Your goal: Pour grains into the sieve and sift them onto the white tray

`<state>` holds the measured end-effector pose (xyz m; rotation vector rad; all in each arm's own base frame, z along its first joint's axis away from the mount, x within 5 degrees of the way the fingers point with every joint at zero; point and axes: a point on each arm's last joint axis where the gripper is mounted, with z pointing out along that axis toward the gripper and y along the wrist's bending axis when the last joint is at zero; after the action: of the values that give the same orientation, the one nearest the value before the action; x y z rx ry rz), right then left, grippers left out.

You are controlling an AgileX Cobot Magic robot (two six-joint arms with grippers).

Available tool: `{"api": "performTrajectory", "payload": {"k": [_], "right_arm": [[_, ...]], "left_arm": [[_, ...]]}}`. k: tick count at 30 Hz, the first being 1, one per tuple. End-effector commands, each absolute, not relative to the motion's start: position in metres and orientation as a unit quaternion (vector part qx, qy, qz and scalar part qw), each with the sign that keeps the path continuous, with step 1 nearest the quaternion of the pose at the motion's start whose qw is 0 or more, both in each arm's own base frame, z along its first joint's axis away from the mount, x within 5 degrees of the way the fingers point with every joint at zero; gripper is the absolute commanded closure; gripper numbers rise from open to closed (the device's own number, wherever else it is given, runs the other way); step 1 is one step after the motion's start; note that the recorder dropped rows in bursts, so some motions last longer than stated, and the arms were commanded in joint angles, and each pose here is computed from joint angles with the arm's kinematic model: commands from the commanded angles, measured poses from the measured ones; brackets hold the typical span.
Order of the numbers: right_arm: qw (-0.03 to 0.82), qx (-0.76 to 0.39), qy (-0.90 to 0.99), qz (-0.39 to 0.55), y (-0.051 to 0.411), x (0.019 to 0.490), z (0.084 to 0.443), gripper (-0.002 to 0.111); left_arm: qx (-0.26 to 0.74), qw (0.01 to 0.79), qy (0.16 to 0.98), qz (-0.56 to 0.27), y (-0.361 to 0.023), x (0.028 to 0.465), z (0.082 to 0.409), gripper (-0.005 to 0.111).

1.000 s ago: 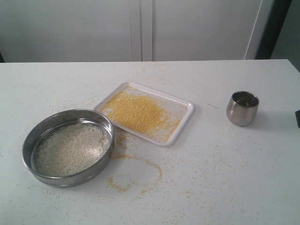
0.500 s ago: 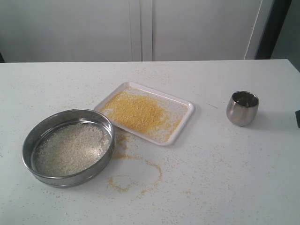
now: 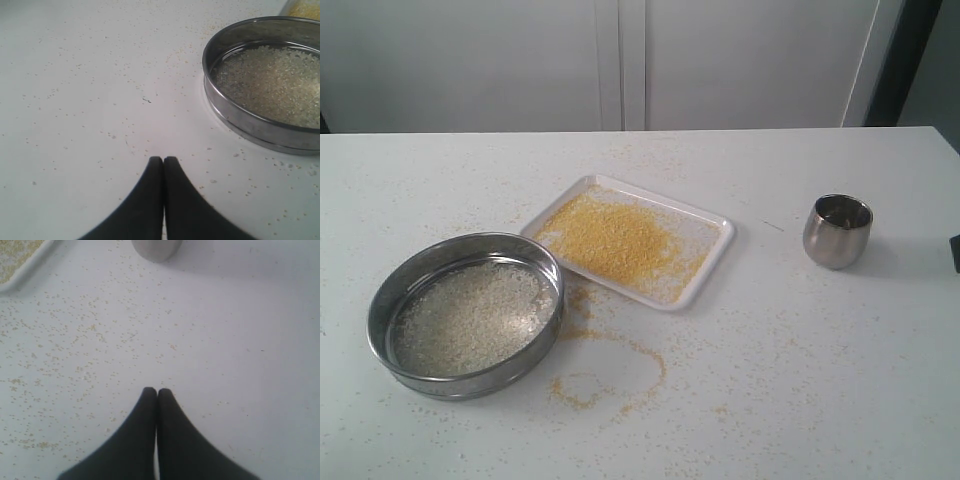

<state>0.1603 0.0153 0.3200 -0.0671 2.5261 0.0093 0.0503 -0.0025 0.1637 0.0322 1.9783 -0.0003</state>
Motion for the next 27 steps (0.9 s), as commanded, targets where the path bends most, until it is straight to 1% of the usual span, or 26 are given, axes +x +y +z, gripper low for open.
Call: {"api": "performTrajectory", "payload": {"k": [1,6,17,21,27], "right_arm": [[0.307,-0.027,0.951,0.003,0.015,0.16,0.321,0.108],[0.305,-0.027,0.952,0.002,0.015,0.158,0.319,0.108],[0.418,-0.022,0.908,0.013,0.006,0.09,0.337,0.108],[0.441,-0.021,0.897,0.015,0.005,0.08,0.341,0.108],[0.452,-0.021,0.892,0.016,0.004,0.073,0.339,0.108]], "left_arm": [[0.012,0.551,0.835,0.002,-0.002,0.05,0.163,0.107],[0.012,0.551,0.835,0.002,-0.002,0.05,0.163,0.107],[0.012,0.551,0.835,0.002,-0.002,0.05,0.163,0.107],[0.012,0.551,0.835,0.002,-0.002,0.05,0.163,0.107],[0.012,0.551,0.835,0.002,-0.002,0.05,0.163,0.107]]}}
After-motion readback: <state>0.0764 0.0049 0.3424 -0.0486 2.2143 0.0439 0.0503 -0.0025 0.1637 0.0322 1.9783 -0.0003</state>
